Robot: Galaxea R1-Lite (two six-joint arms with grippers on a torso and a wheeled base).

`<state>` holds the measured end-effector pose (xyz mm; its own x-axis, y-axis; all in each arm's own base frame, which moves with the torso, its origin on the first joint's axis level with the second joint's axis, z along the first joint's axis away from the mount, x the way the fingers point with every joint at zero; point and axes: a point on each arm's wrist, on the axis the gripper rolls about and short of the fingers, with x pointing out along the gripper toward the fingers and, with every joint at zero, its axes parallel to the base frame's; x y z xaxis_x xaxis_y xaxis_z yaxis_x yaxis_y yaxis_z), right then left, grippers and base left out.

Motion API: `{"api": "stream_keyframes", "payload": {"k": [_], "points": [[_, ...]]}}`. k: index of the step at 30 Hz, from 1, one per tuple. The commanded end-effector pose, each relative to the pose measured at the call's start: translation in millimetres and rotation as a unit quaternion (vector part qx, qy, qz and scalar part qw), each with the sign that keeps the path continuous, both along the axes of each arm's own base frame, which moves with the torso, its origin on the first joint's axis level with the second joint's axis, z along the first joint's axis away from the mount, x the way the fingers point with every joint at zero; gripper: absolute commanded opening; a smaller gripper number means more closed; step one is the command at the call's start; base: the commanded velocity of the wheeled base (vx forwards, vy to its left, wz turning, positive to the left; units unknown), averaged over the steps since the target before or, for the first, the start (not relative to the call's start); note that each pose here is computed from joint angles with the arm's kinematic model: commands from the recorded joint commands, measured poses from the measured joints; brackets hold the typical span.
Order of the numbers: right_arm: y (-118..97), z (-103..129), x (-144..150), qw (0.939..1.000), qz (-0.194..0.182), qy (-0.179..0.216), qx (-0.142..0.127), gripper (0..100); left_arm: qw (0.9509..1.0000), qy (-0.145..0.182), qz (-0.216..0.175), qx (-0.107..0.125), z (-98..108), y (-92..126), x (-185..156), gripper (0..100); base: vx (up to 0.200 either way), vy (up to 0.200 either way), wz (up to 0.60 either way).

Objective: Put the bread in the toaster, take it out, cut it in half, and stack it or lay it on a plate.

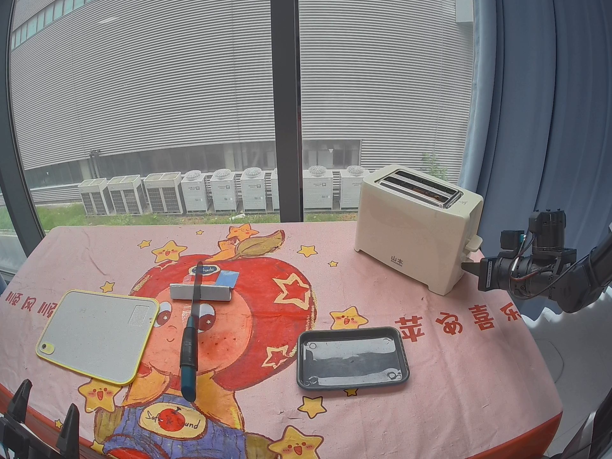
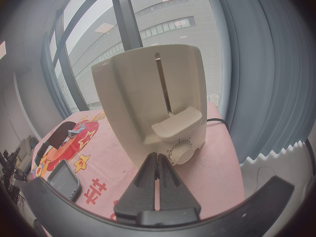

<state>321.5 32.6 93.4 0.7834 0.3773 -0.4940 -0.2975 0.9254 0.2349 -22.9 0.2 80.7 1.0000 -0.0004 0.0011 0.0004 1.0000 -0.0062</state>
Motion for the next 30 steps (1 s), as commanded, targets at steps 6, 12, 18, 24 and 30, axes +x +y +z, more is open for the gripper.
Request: {"api": "stream_keyframes", "payload": {"k": [6,12,18,24,30], "points": [[-1.2,0.4,1.8,1.0000,-0.002,-0.002,-0.001,0,1.0000,0.001,0.000,0.000,-5.2,0.0,0.2,100,0.000,0.000,0.00],[-1.6,-6.4,5.9,0.9998,-0.014,0.002,-0.014,0,1.0000,0.001,0.000,0.000,-5.2,0.0,0.2,100,0.000,0.000,0.00],[-0.7,-7.5,5.9,0.9997,-0.012,-0.014,-0.018,0,1.0000,0.001,0.000,0.000,-5.2,0.0,0.2,100,0.000,0.000,0.00],[0.1,-10.0,3.4,0.9996,-0.006,-0.014,-0.025,0,1.0000,0.001,0.000,0.000,-5.2,0.0,0.2,100,0.000,0.000,0.00],[0.1,-12.0,1.7,0.9992,-0.010,-0.012,-0.036,0,1.0000,0.001,0.000,0.000,-5.2,0.0,0.2,100,0.000,0.000,0.00]]}}
